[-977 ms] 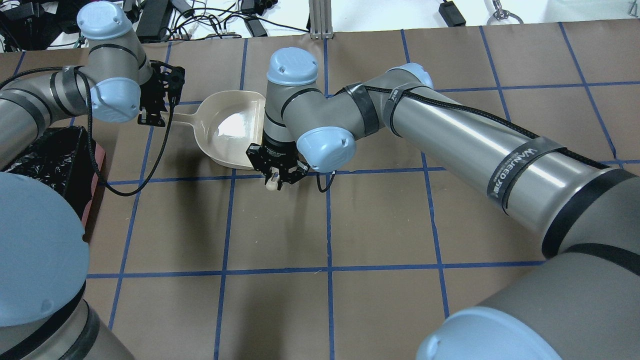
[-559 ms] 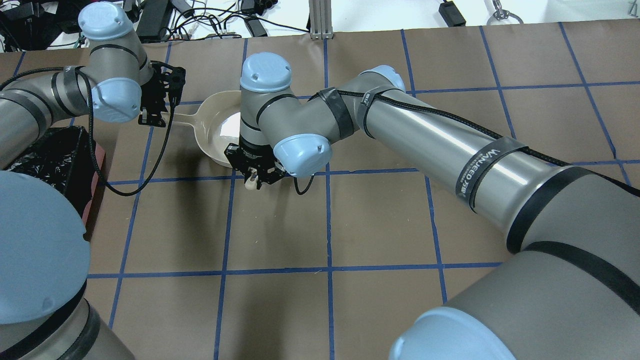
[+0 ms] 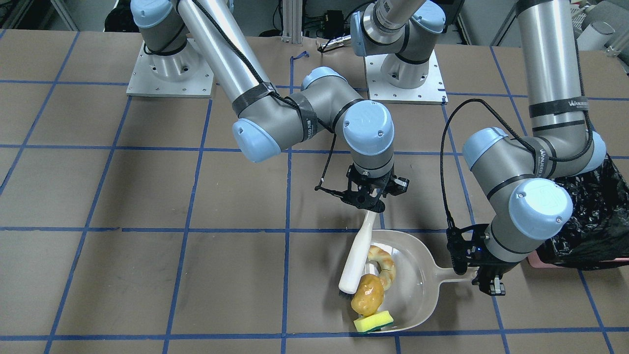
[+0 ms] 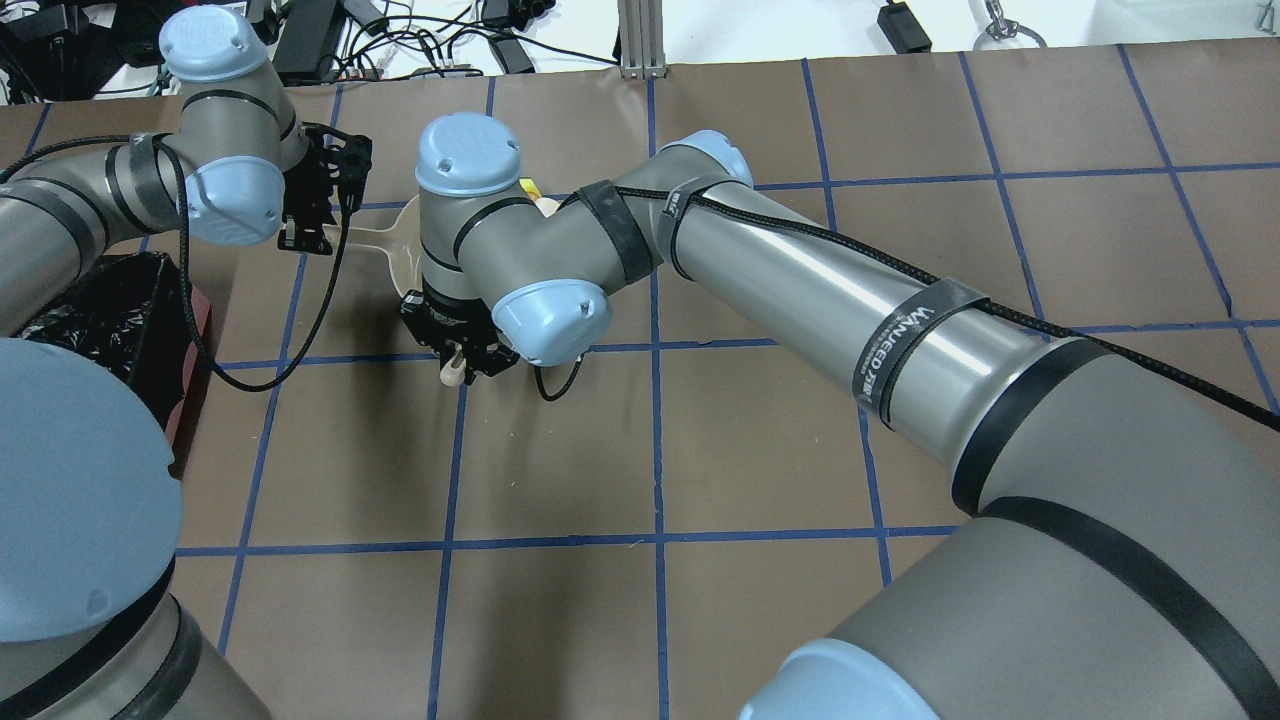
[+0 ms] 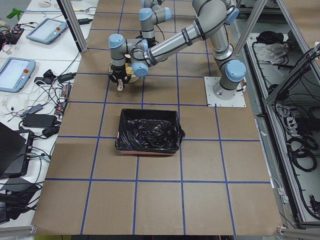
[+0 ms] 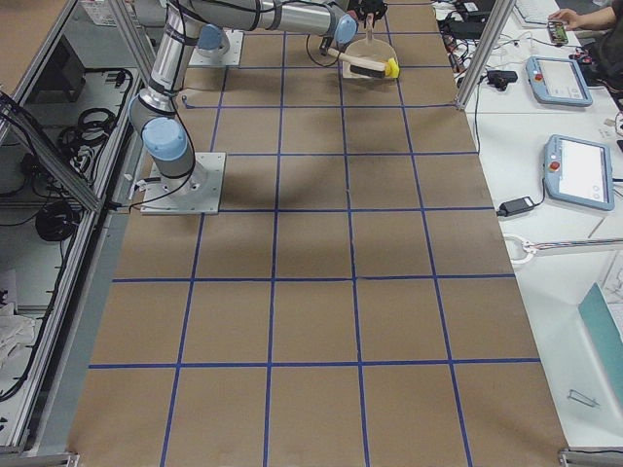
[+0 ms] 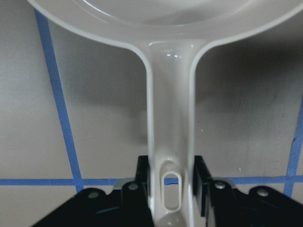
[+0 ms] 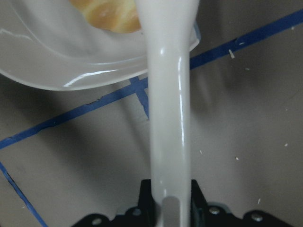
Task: Sweep and dump trash into bin
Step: 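Sweep the remaining items into the dustpan with the brush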
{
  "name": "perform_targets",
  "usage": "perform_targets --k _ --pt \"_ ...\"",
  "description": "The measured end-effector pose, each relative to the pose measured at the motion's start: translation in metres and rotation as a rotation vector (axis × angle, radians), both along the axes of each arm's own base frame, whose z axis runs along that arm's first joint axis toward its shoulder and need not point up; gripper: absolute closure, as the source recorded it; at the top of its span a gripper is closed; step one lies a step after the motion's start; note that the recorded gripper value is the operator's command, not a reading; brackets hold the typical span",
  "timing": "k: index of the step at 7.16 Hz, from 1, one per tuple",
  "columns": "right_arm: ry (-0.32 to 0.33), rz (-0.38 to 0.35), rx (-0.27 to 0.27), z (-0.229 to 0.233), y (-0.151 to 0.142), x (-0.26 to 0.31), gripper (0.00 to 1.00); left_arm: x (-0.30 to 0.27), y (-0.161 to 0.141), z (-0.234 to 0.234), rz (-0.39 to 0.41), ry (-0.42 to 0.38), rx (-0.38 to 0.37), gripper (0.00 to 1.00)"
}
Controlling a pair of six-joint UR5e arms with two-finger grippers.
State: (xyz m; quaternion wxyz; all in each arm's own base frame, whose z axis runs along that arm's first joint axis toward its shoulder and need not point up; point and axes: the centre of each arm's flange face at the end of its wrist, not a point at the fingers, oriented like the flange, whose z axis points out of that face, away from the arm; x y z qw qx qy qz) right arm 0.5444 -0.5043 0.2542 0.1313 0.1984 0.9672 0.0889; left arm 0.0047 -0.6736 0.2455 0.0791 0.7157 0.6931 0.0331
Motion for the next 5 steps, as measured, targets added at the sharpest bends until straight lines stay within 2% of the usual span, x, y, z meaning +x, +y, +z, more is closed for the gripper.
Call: perform_targets --k 3,5 --pt "-0.053 -0.017 0.036 0.003 0.023 0.033 1.0 0.0 0.0 0.0 0.0 0.0 -0.001 1.0" --pt "-0.108 -0.059 0.051 -0.005 0.038 0.058 1.0 0.0 0.0 0.0 0.0 -0.001 0.0 1.0"
